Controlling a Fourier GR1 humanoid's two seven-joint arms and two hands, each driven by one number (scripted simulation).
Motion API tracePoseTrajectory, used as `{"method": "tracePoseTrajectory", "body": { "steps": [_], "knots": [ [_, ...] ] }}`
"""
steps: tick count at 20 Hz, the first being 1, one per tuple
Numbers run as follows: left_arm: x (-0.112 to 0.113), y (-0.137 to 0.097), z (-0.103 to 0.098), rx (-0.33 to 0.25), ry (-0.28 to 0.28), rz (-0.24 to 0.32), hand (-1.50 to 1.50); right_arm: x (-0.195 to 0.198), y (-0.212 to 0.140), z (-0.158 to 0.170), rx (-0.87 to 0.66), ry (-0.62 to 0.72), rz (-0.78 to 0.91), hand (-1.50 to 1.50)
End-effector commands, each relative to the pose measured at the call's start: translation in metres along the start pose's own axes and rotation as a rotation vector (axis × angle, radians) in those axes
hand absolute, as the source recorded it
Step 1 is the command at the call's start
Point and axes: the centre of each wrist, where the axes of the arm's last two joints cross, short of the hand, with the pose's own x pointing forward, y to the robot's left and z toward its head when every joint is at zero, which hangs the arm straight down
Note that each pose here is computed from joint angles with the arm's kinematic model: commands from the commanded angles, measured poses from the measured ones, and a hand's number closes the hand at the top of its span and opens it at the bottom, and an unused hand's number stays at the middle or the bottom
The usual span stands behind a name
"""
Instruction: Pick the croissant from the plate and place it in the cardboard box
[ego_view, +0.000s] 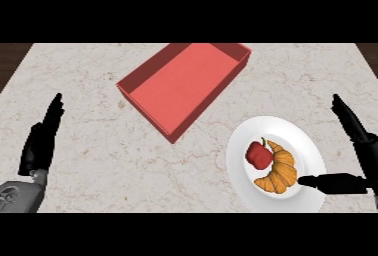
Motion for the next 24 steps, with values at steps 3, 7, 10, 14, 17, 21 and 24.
{"method": "tracePoseTrajectory", "body": {
  "steps": [3, 7, 10, 14, 17, 21, 24],
  "knots": [
    [-0.016, 0.033, 0.008, 0.056, 0.052, -0.131, 0.00, -0.065, 0.047, 0.075, -0.091, 0.059, -0.193, -1.50],
    [-0.020, 0.023, 0.019, 0.050, 0.054, -0.118, 0.00, -0.087, 0.027, 0.092, -0.035, -0.083, -0.265, -1.50],
    [-0.010, 0.027, 0.010, 0.057, 0.047, -0.108, 0.00, -0.093, -0.011, 0.085, 0.010, -0.093, -0.033, -1.50],
    [-0.009, 0.027, 0.008, 0.038, 0.051, -0.123, 0.00, -0.074, -0.042, 0.082, 0.179, 0.007, 0.245, -1.50],
    [-0.005, 0.046, -0.002, 0.051, 0.045, -0.123, 0.00, -0.057, -0.053, 0.063, 0.293, 0.056, 0.320, -1.50],
    [0.004, 0.038, -0.001, 0.041, 0.026, -0.119, 0.00, -0.025, -0.032, 0.033, 0.413, 0.127, 0.395, -1.50],
    [-0.007, 0.039, -0.001, 0.035, 0.025, -0.130, 0.00, -0.021, -0.023, 0.025, 0.532, 0.194, 0.472, -1.50]
  ]
}}
